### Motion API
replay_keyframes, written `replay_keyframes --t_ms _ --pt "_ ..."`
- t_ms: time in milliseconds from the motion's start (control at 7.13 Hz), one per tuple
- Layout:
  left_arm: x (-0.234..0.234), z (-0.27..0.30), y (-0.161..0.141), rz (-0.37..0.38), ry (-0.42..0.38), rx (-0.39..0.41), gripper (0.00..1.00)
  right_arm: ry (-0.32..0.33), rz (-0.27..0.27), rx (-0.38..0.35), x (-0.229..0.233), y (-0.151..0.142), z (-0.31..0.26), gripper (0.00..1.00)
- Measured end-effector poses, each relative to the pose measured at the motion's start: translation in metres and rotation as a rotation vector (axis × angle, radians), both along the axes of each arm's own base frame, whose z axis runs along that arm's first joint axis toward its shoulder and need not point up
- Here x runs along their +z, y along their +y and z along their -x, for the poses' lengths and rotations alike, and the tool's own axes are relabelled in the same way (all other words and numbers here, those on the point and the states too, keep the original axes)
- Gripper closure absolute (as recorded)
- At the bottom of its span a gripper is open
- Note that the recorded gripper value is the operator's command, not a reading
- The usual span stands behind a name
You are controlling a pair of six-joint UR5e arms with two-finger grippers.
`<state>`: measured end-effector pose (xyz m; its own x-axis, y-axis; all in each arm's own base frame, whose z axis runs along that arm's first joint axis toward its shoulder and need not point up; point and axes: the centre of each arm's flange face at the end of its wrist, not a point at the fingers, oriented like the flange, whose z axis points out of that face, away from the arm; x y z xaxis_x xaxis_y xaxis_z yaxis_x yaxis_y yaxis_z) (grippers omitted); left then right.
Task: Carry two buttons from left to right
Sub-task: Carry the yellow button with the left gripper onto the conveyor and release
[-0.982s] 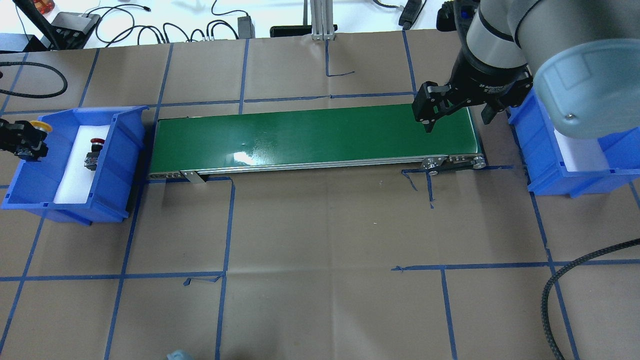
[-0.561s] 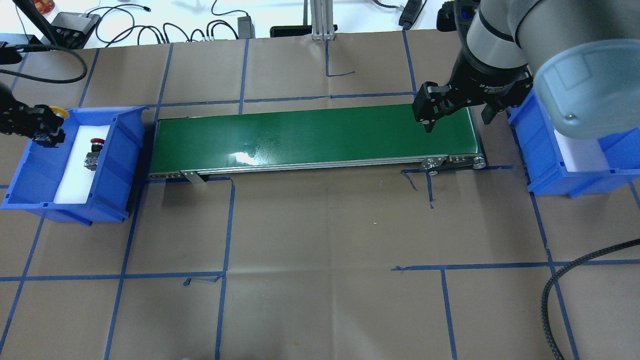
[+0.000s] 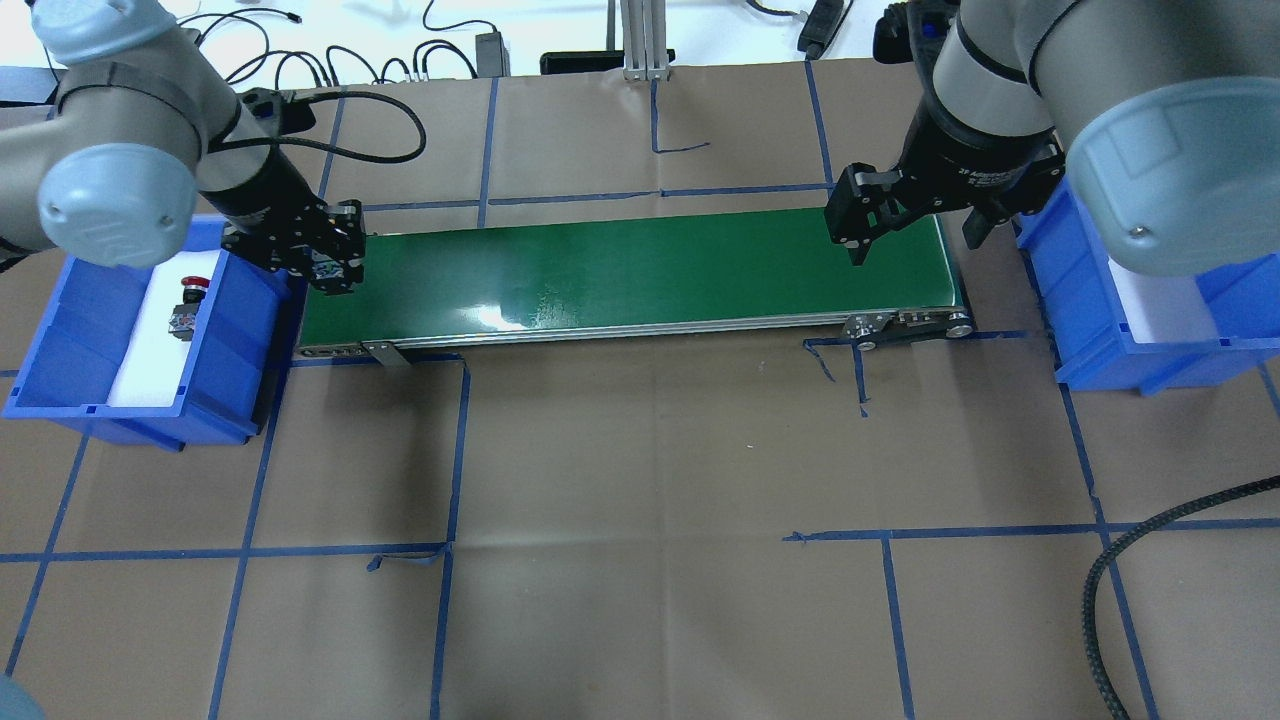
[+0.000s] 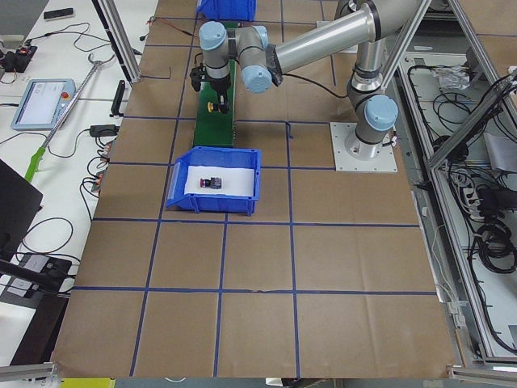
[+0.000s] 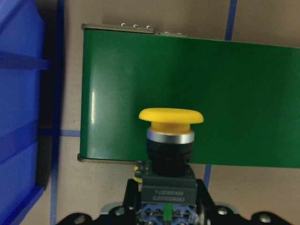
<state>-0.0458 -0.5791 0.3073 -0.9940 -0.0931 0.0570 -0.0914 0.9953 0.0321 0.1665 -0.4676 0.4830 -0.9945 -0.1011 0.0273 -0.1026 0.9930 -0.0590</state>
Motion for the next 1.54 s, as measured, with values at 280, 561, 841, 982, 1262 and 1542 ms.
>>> replay_keyframes --t_ms 280,561,841,982,1262,1542 --pt "-0.048 0.006 0.005 0.038 -0.045 -0.012 0.99 0.0 0.001 0.0 0.0 0.0 0.0 0.0" --pt "-0.064 0.006 0.006 0.063 -0.064 -0.015 0.01 -0.001 0.001 0.0 0.0 0.0 0.0 0.0" --pt "-0.057 0.005 0.001 0.096 -0.068 -0.007 0.0 -0.001 0.001 0.0 0.0 0.0 0.0 0.0" --pt "-0.047 0.004 -0.004 0.117 -0.073 -0.004 0.0 -0.001 0.001 0.0 0.0 0.0 0.0 0.0" --pt "-0.008 0.0 -0.016 0.149 -0.08 0.002 0.0 -0.001 0.001 0.0 0.0 0.0 0.0 0.0" --pt "0.058 -0.002 -0.015 0.111 -0.075 0.002 0.0 0.0 0.001 0.0 0.0 0.0 0.0 0.0"
